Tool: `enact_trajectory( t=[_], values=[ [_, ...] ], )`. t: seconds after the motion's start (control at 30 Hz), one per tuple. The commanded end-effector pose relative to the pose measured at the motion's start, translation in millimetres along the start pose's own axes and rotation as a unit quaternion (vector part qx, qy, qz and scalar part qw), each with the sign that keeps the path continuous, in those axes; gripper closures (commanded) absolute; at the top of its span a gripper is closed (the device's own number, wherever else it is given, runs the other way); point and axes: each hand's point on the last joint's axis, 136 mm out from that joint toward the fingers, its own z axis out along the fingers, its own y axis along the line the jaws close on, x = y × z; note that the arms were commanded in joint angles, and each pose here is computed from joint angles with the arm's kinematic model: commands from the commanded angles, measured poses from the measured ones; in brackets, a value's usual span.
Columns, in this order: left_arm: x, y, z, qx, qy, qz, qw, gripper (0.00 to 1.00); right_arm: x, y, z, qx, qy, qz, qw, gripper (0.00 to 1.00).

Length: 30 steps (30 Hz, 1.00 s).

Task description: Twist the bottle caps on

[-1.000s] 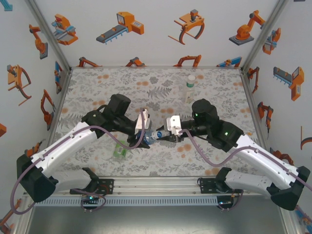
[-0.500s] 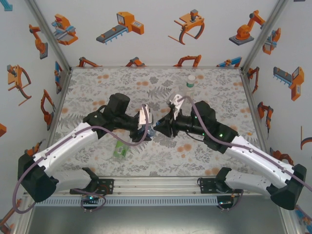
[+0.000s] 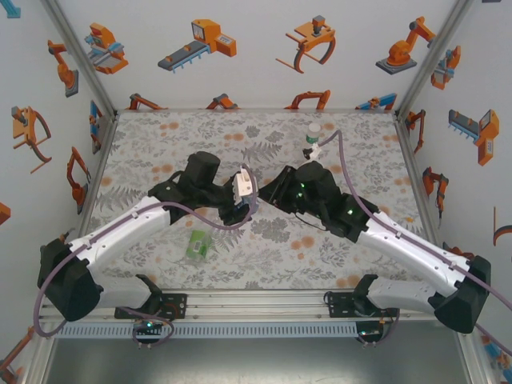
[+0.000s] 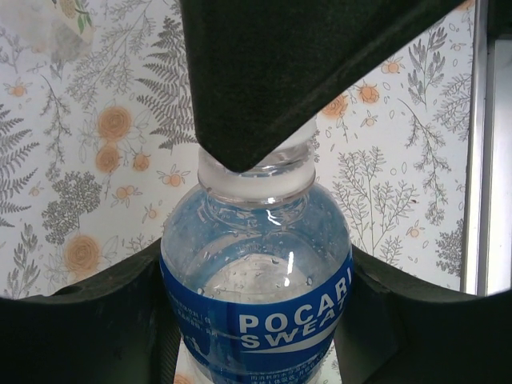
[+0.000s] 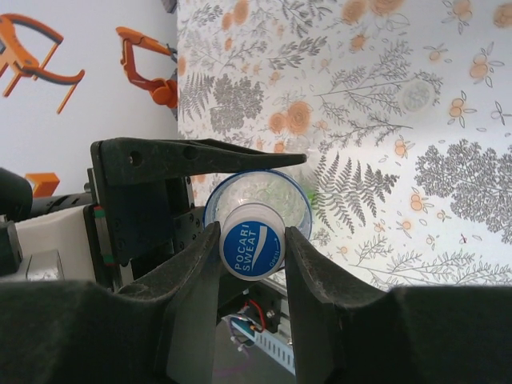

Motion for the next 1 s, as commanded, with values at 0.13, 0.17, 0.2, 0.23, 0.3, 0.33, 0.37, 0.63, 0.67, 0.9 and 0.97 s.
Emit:
enact_trajectory(
  t=[0.13,0.17,0.2,0.23,0.3,0.33,0.37,0.63,0.67,0.9,0.97],
  values=[
    [-46,-9,-6,0.026,-0.077,0.061,0.995,1.00,-2,2,-1,0.020,0.007,-0.023,0.999,0.79],
    [-41,-8,-4,0.026,-0.067,0.058,0.996,1.00,-5,7,-2,0.014,0.004,-0.040,0.999,0.72],
    [-35,-9,-1,0.028,-0.058,0.055,0.996,1.00,-7,12,-4,0.009,0.003,-0.055,0.998,0.63],
    [-31,-10,1,0.032,-0.051,0.054,0.997,1.00,-8,15,-5,0.007,0.002,-0.067,0.998,0.58],
    [-24,-11,4,0.041,-0.039,0.051,0.997,1.00,-13,22,-7,0.004,0.001,-0.095,0.996,0.51],
    [-22,-12,5,0.044,-0.035,0.049,0.997,1.00,-14,26,-9,0.001,0.001,-0.104,0.995,0.50],
    [-21,-12,6,0.047,-0.033,0.048,0.997,1.00,-16,28,-10,0.000,0.001,-0.115,0.993,0.49],
    [-23,-20,4,0.065,-0.036,0.048,0.996,1.00,-40,47,-32,-0.026,-0.020,-0.204,0.978,0.43],
    [-24,-21,2,0.067,-0.037,0.049,0.996,1.00,-43,48,-36,-0.030,-0.024,-0.221,0.975,0.43],
    [-31,-35,-7,0.098,-0.054,0.057,0.992,1.00,-26,79,-72,-0.134,-0.013,-0.436,0.890,0.45],
    [-34,-41,-11,0.110,-0.061,0.059,0.990,1.00,-9,86,-84,-0.179,0.004,-0.501,0.847,0.45]
  ],
)
